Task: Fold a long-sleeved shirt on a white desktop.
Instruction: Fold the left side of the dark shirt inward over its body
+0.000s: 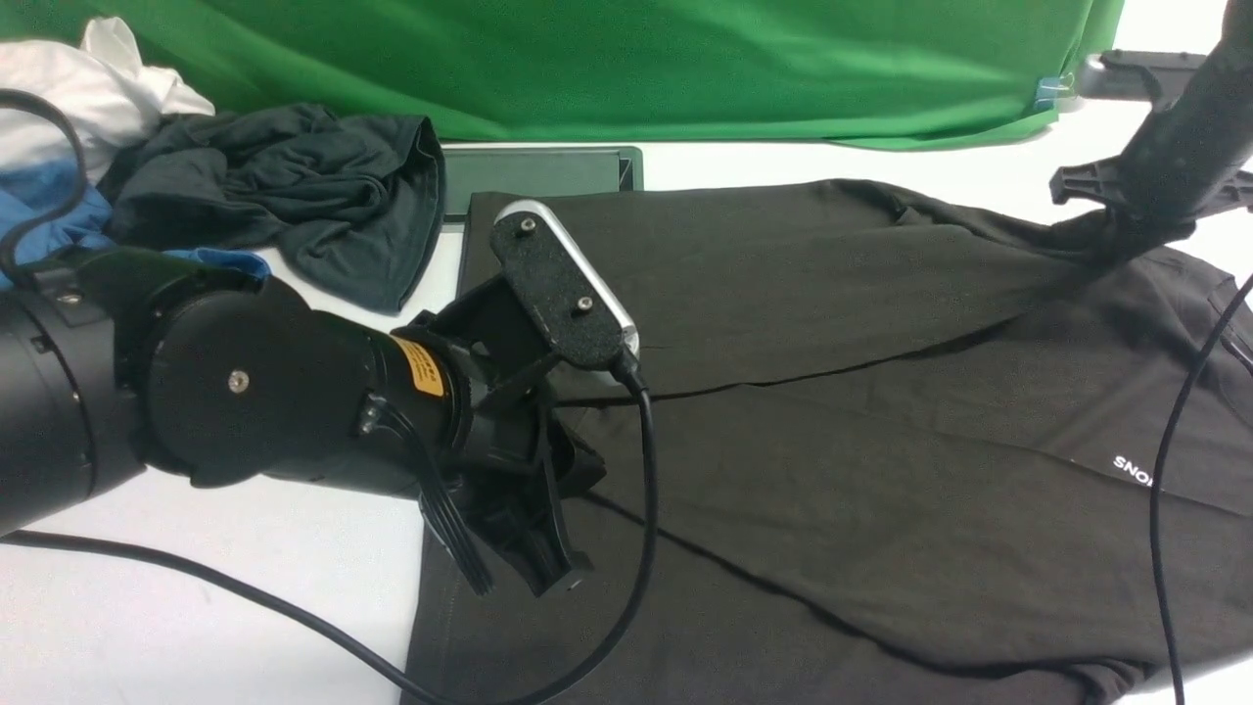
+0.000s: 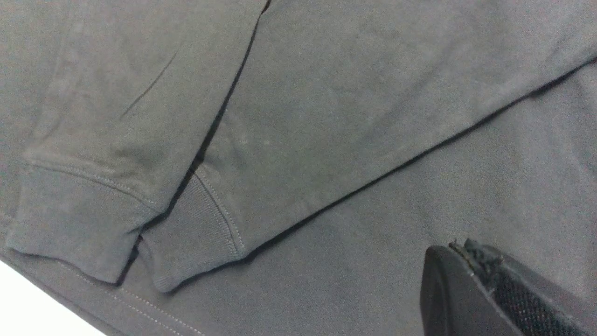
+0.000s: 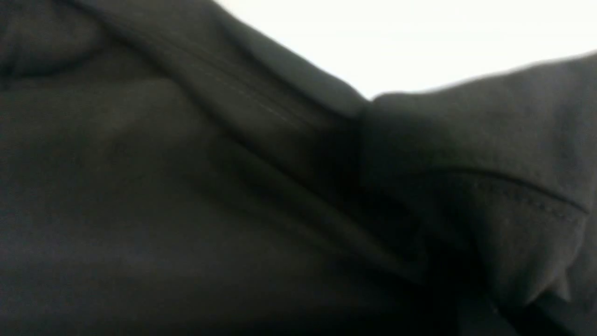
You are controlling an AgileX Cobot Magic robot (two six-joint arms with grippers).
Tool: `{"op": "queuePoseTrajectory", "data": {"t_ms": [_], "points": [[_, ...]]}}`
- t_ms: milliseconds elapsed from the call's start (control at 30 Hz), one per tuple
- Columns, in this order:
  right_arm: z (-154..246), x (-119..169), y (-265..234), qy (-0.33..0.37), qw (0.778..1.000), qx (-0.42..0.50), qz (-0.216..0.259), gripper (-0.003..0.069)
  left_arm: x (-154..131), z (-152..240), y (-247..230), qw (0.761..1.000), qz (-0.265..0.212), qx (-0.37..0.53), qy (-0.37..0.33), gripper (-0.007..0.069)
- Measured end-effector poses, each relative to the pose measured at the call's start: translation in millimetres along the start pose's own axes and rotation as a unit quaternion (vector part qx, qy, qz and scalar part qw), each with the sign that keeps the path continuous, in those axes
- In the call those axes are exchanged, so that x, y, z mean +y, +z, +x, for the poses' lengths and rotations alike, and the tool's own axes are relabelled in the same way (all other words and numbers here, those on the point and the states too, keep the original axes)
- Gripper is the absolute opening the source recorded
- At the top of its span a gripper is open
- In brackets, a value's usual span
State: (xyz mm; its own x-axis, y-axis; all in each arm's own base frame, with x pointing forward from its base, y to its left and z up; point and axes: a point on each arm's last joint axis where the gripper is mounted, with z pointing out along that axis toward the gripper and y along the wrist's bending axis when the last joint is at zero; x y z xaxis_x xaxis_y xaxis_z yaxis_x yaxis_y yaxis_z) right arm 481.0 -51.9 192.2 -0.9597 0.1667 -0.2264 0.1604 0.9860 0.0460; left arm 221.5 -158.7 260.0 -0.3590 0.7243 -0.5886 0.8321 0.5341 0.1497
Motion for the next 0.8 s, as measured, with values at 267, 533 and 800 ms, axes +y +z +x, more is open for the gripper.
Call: {"op": "queuePoseTrajectory", "data": {"t_ms": [267,533,800], "points": [[2.0,-4.7,1.4,0.013,1.0,0.013,0.006,0.0349,-0.4,0.6,0.0,1.0,0.002,0.003,0.0,0.0018],[17.2,-2.0,-41.7,-0.02,1.0,0.016,0.003,0.0271,-13.2,8.8,-0.9,0.996,0.048,0.058,0.047,0.0018],[89.6,18.6,-103.5,-0.046,0.999,0.004,-0.006,0.0037,-62.1,20.7,-7.8,0.972,0.146,0.137,0.121,0.0018]]}}
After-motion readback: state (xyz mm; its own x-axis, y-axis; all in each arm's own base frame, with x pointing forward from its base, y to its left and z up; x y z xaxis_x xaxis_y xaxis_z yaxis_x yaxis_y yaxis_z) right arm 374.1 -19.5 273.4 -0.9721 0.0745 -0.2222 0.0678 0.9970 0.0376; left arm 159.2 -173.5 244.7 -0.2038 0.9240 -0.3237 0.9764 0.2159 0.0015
